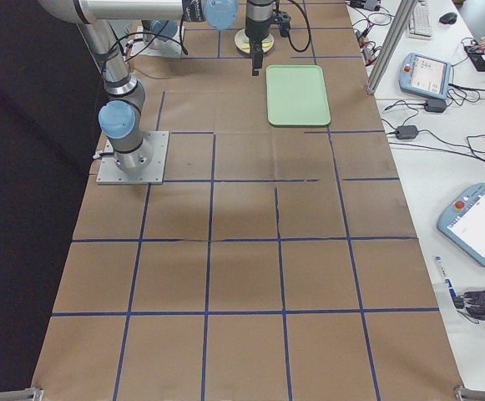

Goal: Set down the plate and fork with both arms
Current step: 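Grasp the white plate's rim with the left gripper, then slide the plate with the left gripper onto the green tray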

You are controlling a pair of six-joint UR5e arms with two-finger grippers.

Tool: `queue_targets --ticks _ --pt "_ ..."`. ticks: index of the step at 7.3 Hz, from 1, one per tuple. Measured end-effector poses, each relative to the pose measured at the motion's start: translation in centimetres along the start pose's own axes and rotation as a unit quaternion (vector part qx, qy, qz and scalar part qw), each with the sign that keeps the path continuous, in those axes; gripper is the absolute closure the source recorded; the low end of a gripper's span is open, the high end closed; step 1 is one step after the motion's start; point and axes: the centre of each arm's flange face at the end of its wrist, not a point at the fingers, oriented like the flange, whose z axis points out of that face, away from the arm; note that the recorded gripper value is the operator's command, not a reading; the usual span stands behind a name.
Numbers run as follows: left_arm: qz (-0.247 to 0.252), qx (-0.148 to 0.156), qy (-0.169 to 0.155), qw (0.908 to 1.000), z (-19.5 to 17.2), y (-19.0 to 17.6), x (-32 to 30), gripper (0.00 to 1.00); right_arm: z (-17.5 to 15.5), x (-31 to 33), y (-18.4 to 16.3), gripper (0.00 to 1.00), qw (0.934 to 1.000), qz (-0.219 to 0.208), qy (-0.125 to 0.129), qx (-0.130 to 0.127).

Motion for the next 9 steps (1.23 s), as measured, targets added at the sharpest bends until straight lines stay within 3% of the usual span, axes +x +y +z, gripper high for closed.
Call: queue_targets --ticks 5,9 --pt "0.005 0.034 0.032 0.9989 -0.8 -2.4 5.3 1.0 -0.2 0.0 0.0 0.0 1.0 -0.001 -0.001 0.002" --pt "0.027 0.051 0.007 0.9983 -2.0 -8.4 17.3 1.0 -0.2 0.0 0.0 0.0 1.0 -0.001 -0.001 0.002"
